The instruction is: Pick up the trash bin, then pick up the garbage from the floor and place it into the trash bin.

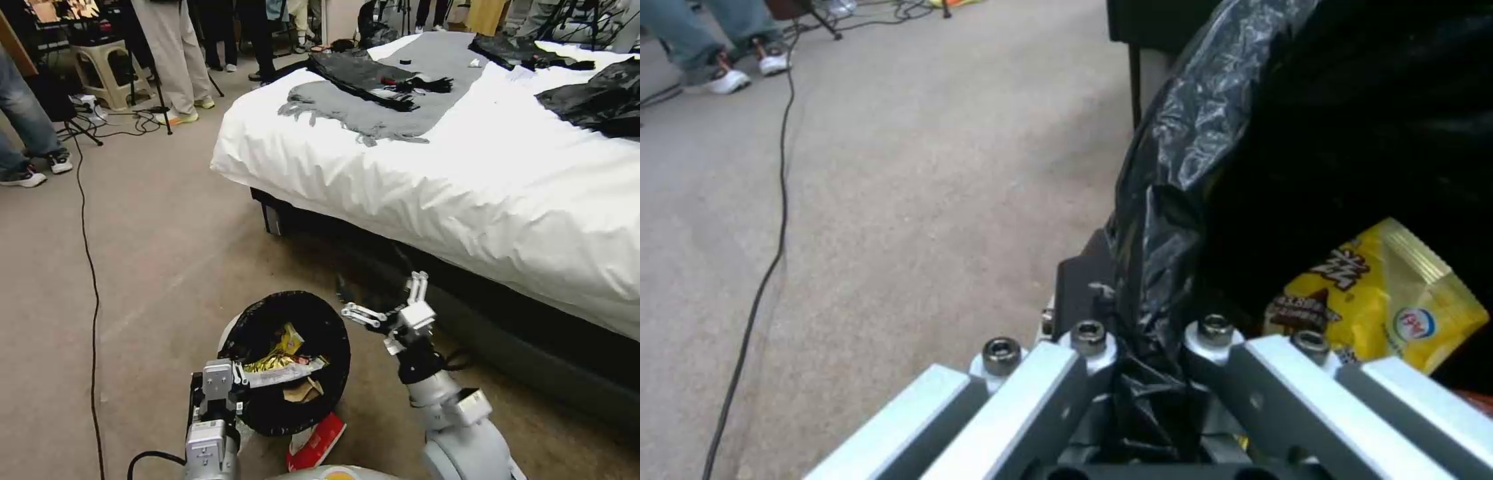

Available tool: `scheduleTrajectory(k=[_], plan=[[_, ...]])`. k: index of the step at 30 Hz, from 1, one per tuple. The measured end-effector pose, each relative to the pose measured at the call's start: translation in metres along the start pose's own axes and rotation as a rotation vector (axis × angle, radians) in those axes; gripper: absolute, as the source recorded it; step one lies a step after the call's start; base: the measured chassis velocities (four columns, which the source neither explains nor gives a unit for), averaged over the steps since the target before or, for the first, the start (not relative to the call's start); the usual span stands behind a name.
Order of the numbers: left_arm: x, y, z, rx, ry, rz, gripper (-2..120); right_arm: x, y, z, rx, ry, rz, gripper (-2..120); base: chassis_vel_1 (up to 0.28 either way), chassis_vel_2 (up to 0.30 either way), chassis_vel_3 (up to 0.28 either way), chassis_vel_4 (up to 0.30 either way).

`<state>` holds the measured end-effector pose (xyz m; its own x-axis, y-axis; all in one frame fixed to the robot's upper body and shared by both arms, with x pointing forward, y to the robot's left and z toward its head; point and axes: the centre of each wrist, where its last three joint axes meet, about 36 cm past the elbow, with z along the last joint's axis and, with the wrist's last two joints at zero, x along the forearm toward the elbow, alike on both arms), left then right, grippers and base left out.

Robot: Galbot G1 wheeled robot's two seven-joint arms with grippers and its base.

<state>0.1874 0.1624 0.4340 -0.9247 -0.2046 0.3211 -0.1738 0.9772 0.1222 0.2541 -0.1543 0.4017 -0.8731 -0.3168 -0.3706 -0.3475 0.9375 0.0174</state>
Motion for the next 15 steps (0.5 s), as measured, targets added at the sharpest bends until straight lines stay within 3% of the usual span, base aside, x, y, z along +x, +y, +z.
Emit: scheduleTrajectory(k=[6, 15], plan=[[-0.001, 0.005, 0.000, 0.007, 0.003, -0.008, 0, 0.025, 0.012, 0.024, -0.002, 0.037, 0.046, 100, 0.000, 0.000, 0.000, 0.000], [-0.001, 0.004, -0.001, 0.013, 0.001, -0.009, 0, 0.020, 0.012, 0.029, 0.012, 0.023, 0.036, 100, 0.000, 0.000, 0.000, 0.000]])
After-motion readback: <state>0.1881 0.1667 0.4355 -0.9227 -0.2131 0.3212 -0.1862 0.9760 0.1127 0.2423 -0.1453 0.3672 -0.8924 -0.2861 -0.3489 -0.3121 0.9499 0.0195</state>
